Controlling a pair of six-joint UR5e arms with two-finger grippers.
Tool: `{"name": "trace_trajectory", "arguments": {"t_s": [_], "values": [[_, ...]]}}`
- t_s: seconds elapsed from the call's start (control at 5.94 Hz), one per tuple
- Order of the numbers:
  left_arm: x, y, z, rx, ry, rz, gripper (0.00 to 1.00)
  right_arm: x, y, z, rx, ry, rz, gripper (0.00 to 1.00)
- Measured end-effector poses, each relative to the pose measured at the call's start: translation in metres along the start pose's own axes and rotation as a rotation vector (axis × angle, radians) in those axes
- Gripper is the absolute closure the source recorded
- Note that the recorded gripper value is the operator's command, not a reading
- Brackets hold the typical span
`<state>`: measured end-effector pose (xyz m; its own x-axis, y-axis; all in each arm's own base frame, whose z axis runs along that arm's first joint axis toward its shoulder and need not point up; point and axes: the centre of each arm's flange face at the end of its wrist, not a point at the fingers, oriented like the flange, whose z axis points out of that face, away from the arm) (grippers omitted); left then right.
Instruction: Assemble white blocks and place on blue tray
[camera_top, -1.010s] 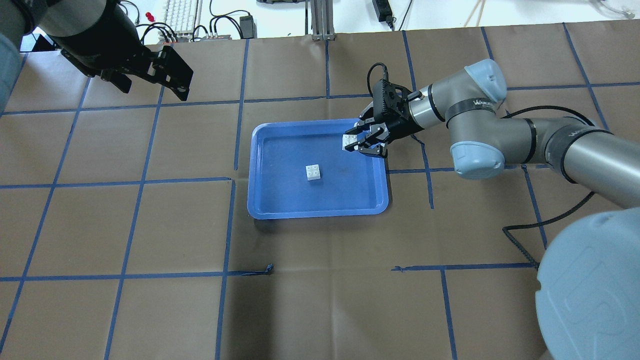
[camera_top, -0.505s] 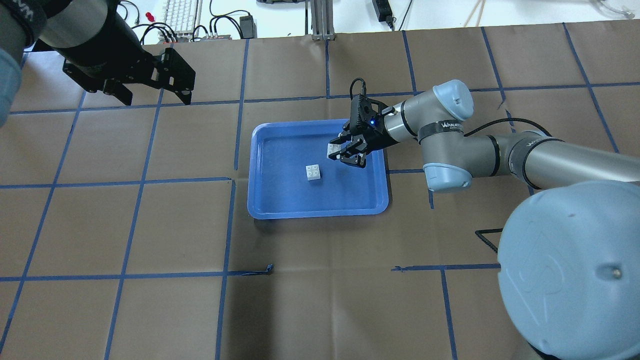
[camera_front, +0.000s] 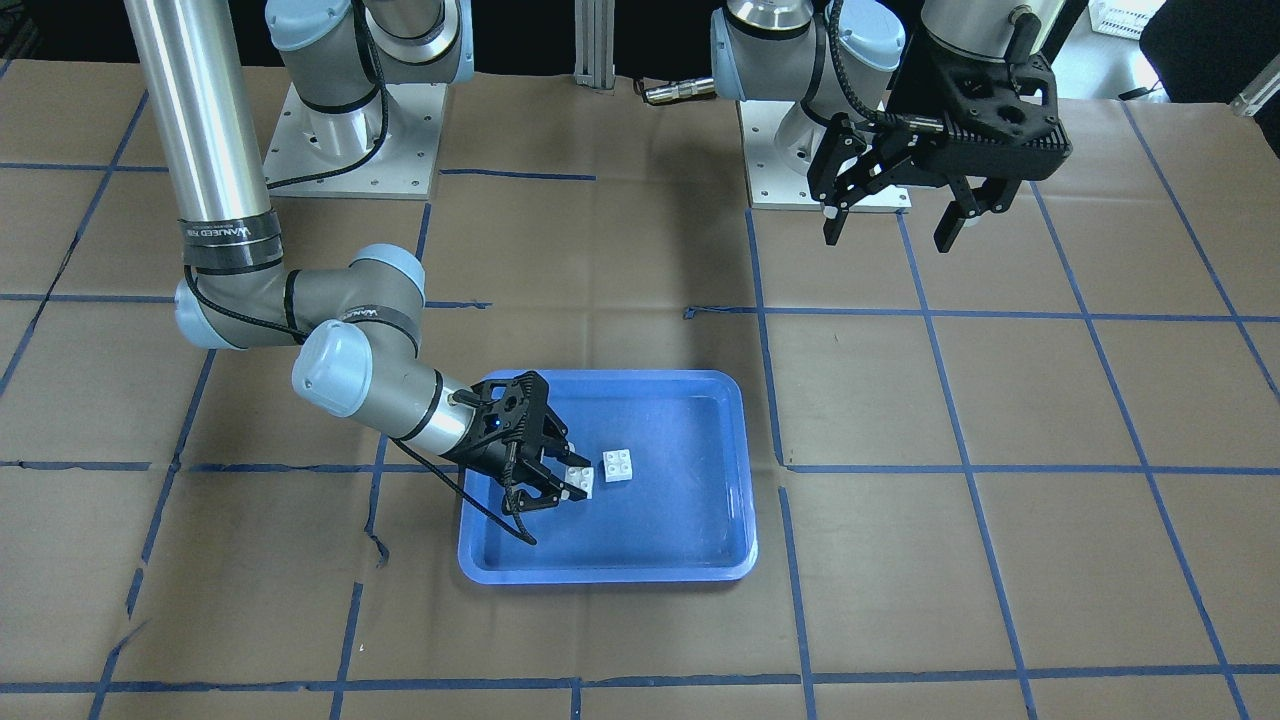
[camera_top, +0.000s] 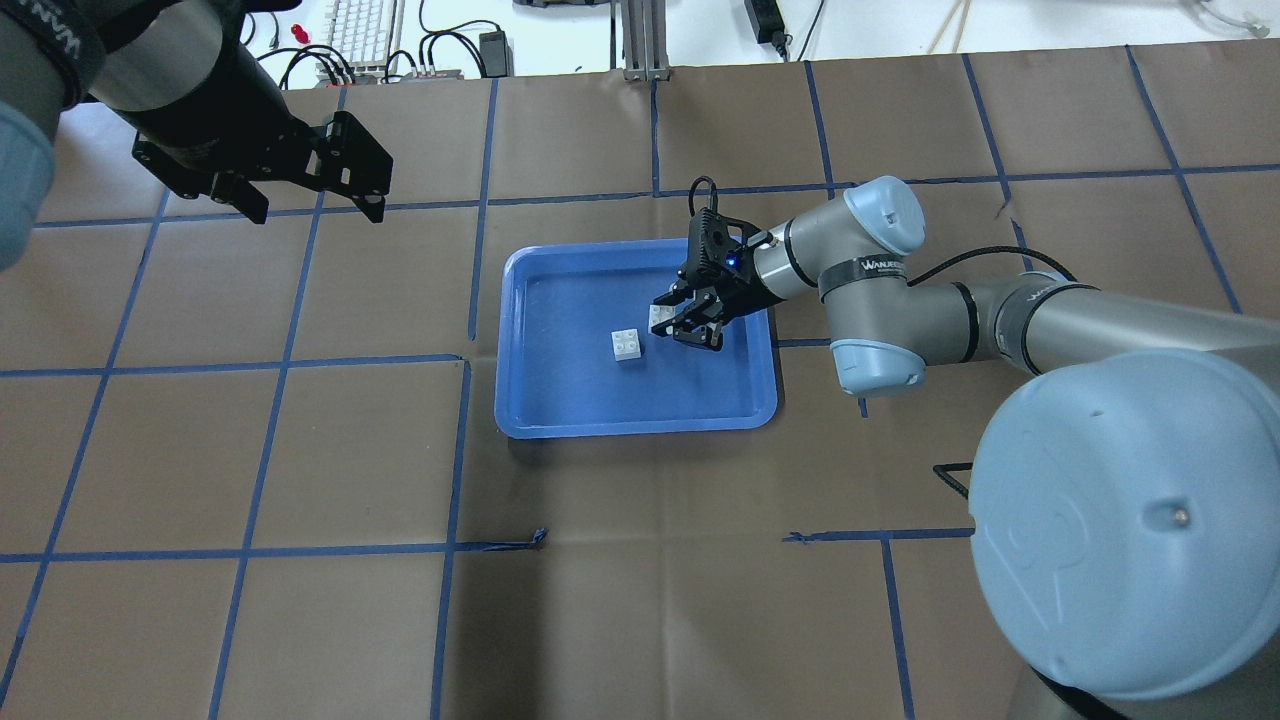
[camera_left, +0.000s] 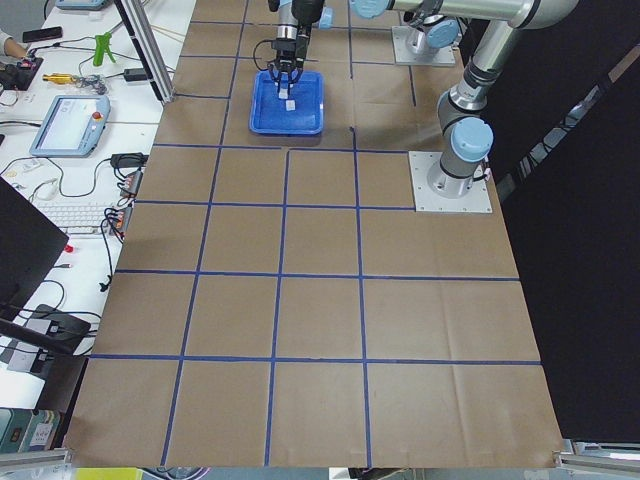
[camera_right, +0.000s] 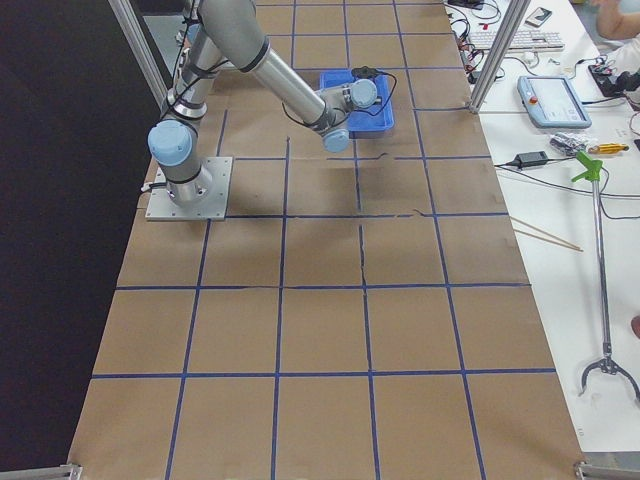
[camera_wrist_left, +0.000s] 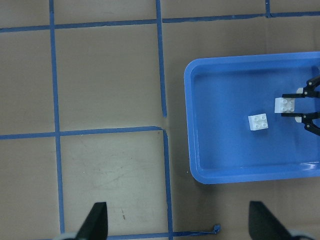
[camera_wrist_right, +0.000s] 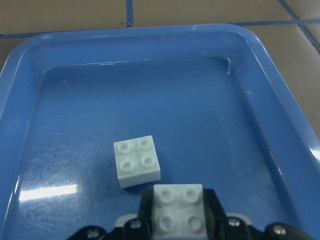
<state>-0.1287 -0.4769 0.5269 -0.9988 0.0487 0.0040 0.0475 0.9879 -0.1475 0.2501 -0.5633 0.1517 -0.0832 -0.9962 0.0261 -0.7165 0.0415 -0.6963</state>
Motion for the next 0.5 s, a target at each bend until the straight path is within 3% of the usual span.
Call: {"name": "trace_trajectory", "arguments": {"t_s": [0.5], "values": [[-0.003,0.0039,-0.0021,-0.046,0.004,0.054,0.01,-0.0084,-0.0021,0.0075,-0.004,-0.017,-0.002,0.75]]}}
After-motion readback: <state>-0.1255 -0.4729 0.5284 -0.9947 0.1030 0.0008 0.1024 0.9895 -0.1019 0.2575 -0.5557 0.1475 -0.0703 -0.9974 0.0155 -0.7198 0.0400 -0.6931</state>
